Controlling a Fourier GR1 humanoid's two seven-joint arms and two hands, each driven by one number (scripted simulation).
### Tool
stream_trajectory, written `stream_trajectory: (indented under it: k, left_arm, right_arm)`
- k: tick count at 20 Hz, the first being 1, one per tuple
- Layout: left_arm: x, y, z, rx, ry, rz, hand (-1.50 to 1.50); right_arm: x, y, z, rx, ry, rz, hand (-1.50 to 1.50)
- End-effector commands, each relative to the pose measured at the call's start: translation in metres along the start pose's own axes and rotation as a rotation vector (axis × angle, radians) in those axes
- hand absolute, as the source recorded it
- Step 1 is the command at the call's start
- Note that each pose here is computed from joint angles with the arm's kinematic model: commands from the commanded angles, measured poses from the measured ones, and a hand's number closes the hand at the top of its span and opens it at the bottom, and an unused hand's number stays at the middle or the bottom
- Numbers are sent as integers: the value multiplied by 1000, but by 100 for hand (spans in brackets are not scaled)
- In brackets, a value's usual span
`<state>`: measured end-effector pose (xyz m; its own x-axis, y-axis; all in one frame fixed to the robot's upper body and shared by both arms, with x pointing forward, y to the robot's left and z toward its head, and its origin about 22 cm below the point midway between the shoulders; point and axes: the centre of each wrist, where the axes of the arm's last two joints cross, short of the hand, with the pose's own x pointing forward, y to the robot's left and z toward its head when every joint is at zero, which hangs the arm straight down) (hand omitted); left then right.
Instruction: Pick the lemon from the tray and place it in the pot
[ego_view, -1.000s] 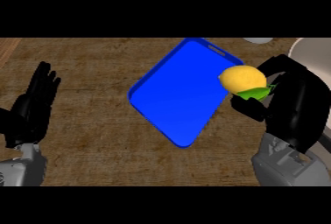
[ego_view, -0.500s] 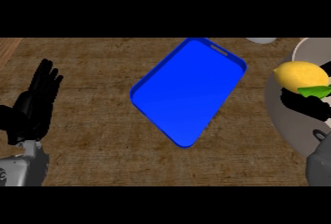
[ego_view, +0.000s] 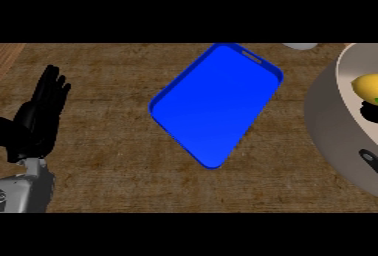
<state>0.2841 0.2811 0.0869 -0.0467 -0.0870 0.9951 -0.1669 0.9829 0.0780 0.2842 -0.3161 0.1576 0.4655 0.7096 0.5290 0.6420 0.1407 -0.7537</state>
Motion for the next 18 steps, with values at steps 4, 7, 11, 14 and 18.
stream_trajectory:
  k: [4,7,11,14,18]
  left_arm:
    - [-4,-8,11,-9,4,6,0]
    - [-2,-16,-2,-12,4,-4,0]
    - [2,-1,6,-3,-2,-2,0]
    - [0,-6,3,-8,6,-6,0]
    - [8,-10,1,-12,-12,5,0]
  right_arm:
    - [-44,44,-38,-20,30,219,150]
    - [-75,52,-51,0,48,193,150]
    - [-86,56,-47,74,129,88,150]
    - [-86,58,-51,151,226,48,-150]
    - [-91,71,-43,228,191,-87,-150]
